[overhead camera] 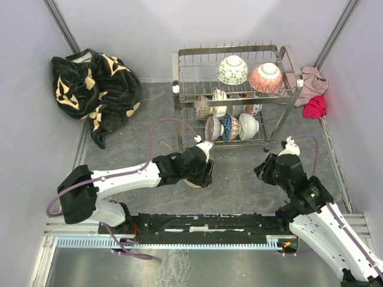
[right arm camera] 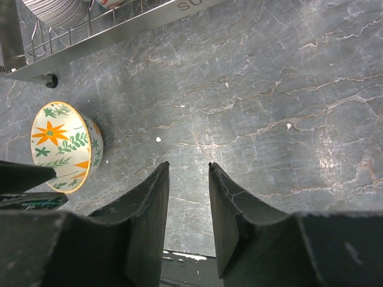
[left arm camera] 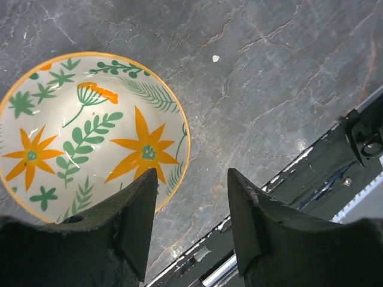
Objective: Load the bowls into the dish rack
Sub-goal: Pick up the bowl from the center of the board.
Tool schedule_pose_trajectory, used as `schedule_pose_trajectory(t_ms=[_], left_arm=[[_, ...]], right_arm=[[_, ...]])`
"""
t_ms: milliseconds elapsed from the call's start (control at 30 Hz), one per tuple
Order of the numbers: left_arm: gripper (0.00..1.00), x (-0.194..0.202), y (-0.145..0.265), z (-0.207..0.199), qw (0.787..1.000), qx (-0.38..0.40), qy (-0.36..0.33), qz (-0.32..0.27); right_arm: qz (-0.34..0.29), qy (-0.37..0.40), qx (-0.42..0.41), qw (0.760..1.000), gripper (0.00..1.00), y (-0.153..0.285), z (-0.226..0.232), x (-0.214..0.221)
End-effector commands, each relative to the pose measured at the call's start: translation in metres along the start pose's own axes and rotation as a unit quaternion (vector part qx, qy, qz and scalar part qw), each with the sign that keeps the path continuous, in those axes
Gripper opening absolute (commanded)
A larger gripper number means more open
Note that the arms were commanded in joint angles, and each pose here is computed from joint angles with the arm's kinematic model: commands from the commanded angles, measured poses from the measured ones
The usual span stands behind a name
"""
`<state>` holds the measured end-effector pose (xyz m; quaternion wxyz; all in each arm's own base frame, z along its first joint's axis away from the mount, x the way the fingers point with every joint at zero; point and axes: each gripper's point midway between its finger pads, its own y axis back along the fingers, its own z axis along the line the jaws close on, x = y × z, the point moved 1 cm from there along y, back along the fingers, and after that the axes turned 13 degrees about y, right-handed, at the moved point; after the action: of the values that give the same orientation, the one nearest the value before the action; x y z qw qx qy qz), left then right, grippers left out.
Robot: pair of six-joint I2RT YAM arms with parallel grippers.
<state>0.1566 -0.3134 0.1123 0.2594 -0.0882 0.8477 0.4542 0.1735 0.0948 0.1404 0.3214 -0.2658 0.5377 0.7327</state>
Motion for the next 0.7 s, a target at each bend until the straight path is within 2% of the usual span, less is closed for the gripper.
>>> schedule_pose_trajectory(t_ms=[0,267,667], left_arm=[[0.57,-0.02,-0.01,-0.026,0.999,0.024,0.008,-0.023],[0.56,-0.015,-0.03,-0.026,1.0,0.001,-0.008,-0.012],[0.54,-0.011,-0.054,-0.001,0.997,-0.072,-0.027,-0.015]], right_arm=[[-0.02,0.006,0.001,1.0,0.41,0.007,0.0,-0.01],[-0.021,0.011,0.005,1.0,0.41,0.01,-0.004,-0.007],[-0.022,0.017,0.005,1.0,0.41,0.012,-0.006,-0.006]])
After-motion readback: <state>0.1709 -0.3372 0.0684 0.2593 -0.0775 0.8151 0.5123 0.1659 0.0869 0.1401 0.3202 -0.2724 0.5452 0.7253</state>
